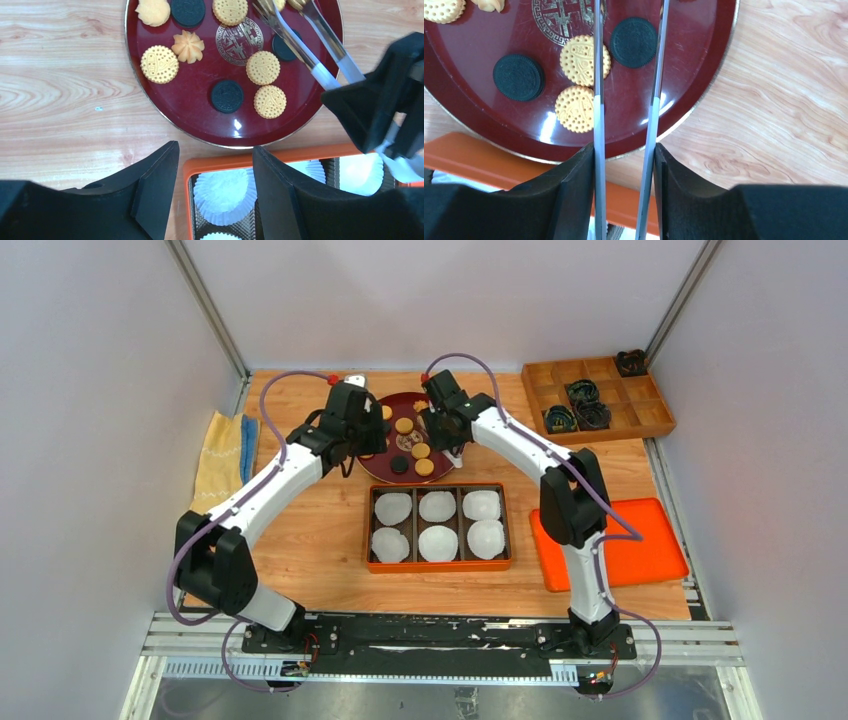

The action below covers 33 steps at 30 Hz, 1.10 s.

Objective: Pack the cookies

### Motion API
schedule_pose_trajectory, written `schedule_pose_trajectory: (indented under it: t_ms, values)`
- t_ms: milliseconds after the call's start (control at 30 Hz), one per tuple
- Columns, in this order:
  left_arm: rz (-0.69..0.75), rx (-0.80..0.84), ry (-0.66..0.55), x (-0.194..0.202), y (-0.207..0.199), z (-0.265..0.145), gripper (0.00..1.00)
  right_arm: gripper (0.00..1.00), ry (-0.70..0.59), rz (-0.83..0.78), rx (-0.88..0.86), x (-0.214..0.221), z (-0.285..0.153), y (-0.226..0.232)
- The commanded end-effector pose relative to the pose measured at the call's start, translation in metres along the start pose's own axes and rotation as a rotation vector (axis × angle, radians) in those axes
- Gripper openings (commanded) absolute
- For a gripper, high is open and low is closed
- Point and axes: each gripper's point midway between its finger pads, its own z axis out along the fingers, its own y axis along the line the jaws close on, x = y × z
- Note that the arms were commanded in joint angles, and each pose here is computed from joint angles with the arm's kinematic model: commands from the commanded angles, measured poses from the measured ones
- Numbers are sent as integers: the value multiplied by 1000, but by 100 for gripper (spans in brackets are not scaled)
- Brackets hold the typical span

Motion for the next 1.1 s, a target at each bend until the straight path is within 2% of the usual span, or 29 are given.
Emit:
schedule_pose_trajectory:
  t_ms: [0,333,500,600,733,1067]
  values:
    - [-7,-31,-59,-14,10,-12,61,29,-102,0,28,-23,-59,-12]
    - [-107,-36,-45,-16,33,-8,61,27,-156,-11,-21,-10,-115,-12]
    - [-163,-74,-100,-50,45,-13,62,28,-138,-64,-89,14,-134,12]
    - [-249,-32,-83,-63,54,-6,63,28,-124,-132,-129,38,-148,39]
    - [-354,-13,-10,-50,68,13,62,28,-107,-213,-177,69,-163,68]
    - [-360,-9,44,-19,73,22,62,28,-44,-290,-232,107,-165,102]
